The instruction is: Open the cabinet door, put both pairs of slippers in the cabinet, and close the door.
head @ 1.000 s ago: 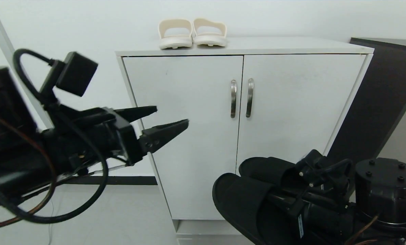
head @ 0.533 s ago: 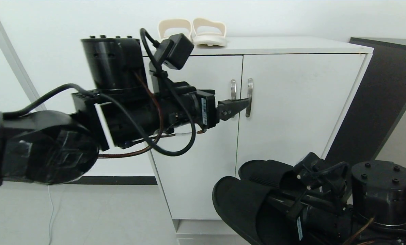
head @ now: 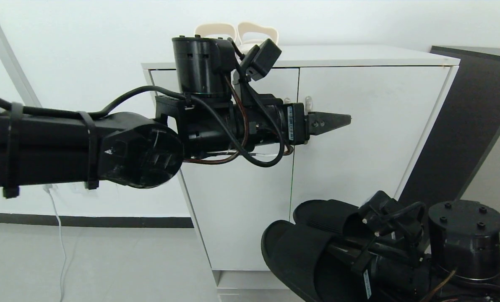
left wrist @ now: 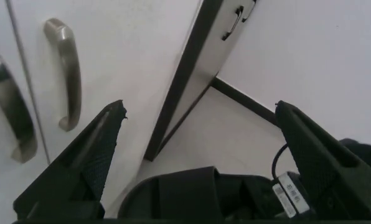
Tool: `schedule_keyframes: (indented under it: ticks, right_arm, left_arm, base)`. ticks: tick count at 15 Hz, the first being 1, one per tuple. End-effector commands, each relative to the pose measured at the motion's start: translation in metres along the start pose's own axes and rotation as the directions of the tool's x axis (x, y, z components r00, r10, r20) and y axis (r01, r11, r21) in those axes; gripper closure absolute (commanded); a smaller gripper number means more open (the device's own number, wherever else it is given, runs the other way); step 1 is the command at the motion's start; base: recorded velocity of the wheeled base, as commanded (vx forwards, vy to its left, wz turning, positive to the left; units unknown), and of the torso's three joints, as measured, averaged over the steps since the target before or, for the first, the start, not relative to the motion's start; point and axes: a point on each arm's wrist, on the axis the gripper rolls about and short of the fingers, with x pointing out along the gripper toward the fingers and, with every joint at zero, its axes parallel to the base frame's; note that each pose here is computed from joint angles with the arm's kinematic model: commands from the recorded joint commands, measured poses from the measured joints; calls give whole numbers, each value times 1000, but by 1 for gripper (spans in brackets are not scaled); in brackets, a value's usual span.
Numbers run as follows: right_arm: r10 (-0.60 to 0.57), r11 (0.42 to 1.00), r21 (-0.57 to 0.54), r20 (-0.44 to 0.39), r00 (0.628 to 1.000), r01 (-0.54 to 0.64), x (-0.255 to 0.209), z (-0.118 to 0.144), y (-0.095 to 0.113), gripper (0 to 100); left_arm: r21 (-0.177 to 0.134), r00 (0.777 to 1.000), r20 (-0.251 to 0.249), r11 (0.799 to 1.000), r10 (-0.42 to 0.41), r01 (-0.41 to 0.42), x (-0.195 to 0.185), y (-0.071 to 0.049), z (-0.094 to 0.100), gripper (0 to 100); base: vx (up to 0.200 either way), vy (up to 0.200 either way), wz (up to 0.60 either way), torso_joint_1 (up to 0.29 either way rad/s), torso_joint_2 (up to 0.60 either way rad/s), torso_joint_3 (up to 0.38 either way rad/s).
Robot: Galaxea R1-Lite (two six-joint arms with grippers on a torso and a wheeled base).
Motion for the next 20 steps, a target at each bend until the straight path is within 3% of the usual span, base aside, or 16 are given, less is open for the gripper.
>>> schedule_keyframes:
  ticks: [1,10,13,18,19,20]
  right_arm:
    - [0,1000,1,-5,1000,0,1,-1,0,100]
    - [1,1000,1,-10,1000,-1,2,-2,0,100]
    - [1,1000,1,-10,1000,-1,2,-2,0,100]
    - [1,1000,0,-22,1000,-1,4,-4,0,100]
    - [1,1000,0,-22,1000,-1,4,-4,0,100]
    - [1,1000,2,-22,1000,-1,4,-4,0,100]
  left_arm:
    - [-7,1000,-2,1000,7,-7,9,9,-3,0]
    - [-13,994,6,994,109,-109,15,35,0,0]
    - [-18,992,-4,992,123,-123,28,46,-8,0]
    - [-17,994,-6,994,108,-108,44,48,-13,0]
    - [-19,994,-10,994,109,-109,44,48,-14,100]
    - [-18,994,-9,994,107,-107,43,48,-13,100]
  base:
    - [0,0,0,0,0,0]
    - [0,0,0,0,0,0]
    - [0,0,0,0,0,0]
    - [0,0,0,0,0,0]
    - [0,0,0,0,0,0]
    - [0,0,0,0,0,0]
